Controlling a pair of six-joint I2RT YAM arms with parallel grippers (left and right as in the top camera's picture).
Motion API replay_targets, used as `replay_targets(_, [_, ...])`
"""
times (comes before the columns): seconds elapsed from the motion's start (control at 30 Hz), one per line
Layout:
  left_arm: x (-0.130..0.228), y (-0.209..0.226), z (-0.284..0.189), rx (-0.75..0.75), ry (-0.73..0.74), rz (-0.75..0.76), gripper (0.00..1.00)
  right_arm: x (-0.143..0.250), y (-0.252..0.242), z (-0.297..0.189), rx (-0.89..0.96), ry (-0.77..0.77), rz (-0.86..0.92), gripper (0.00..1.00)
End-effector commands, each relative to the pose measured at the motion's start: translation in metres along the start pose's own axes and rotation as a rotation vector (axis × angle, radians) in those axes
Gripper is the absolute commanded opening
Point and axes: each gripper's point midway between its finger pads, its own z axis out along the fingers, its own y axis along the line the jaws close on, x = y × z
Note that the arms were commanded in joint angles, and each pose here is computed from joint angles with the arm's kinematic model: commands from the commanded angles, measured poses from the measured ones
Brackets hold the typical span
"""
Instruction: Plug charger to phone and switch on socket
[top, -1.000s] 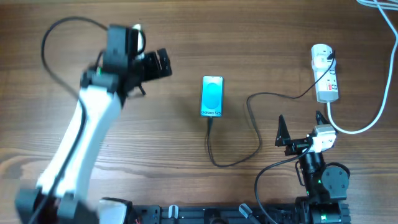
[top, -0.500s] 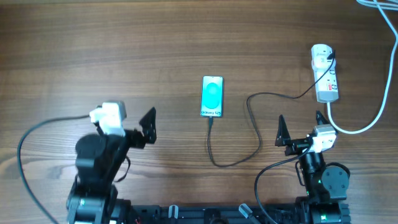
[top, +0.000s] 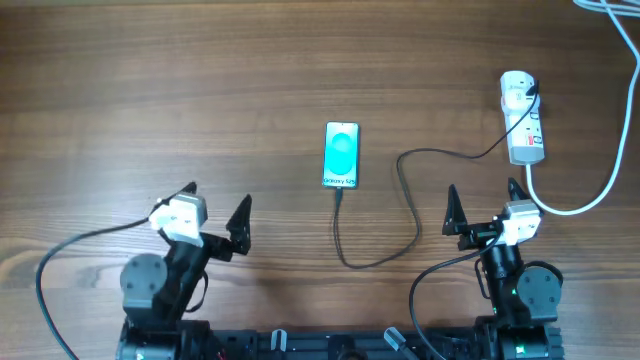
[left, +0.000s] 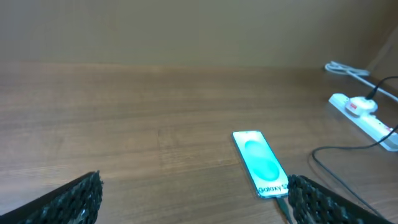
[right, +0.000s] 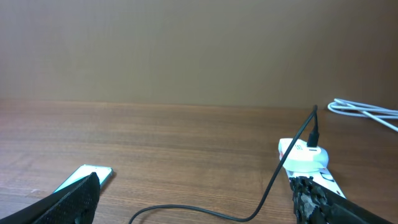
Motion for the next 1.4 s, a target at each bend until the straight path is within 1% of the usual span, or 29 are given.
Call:
replay_targets(0.0, [-0.001, 0.004, -0.003, -0.014, -0.084, 0.037, 1.0, -0.002, -0.004, -0.001, 0.021, -0.011, -0.009, 1.0])
replay_targets(0.23, [-0.011, 0.018, -0.008, -0.067, -0.241, 0.021, 1.0, -0.002, -0.004, -0.001, 0.021, -0.011, -0.009, 1.0])
replay_targets(0.37, [-0.006, 0.028, -0.004, -0.089, -0.277, -0.043, 1.0, -0.002, -0.004, -0.001, 0.021, -0.011, -0.009, 1.0])
replay_targets(0.53, [-0.006, 0.039, -0.005, -0.148, -0.296, -0.047, 1.0, -0.002, -0.004, -0.001, 0.021, -0.011, -0.009, 1.0])
replay_targets(0.63, [-0.003, 0.044, -0.005, -0.18, -0.286, -0.011, 1.0, -0.002, -0.004, -0.001, 0.021, -0.011, -0.009, 1.0])
replay_targets(0.67, [0.001, 0.045, -0.004, -0.192, -0.259, 0.053, 1.0, -0.002, -0.004, -0.001, 0.021, -0.011, -0.009, 1.0])
replay_targets(0.7, [0.004, 0.046, -0.003, -0.198, -0.247, 0.074, 1.0, -0.002, -0.004, -0.001, 0.021, -0.011, -0.009, 1.0])
replay_targets(0.77, [0.012, 0.052, -0.002, -0.231, -0.215, 0.066, 1.0, -0.002, -0.004, -0.001, 0.021, -0.011, -0.009, 1.0])
replay_targets(0.83, [0.028, 0.063, -0.002, -0.286, -0.149, 0.044, 1.0, -0.002, -0.004, -0.001, 0.021, -0.011, -0.009, 1.0])
replay_targets(0.93, [0.027, 0.07, -0.005, -0.333, -0.157, 0.041, 1.0, -0.002, -0.004, -0.001, 0.021, -0.011, -0.009, 1.0])
replay_targets(0.97, [0.027, 0.071, -0.005, -0.337, -0.152, 0.073, 1.0, -0.002, -0.004, -0.001, 0.021, -0.011, -0.009, 1.0])
replay_targets(1.17, [0.028, 0.068, -0.004, -0.326, -0.138, 0.137, 1.0, -0.002, -0.004, -0.001, 0.021, -0.011, -0.009, 1.0])
replay_targets(1.3, [0.028, 0.068, -0.004, -0.327, -0.137, 0.135, 1.0, -0.002, -0.004, -0.001, 0.021, -0.011, -0.009, 1.0])
replay_targets(1.37, [0.027, 0.072, -0.005, -0.344, -0.146, 0.091, 1.0, -0.002, -0.004, -0.001, 0.021, -0.011, -0.009, 1.0])
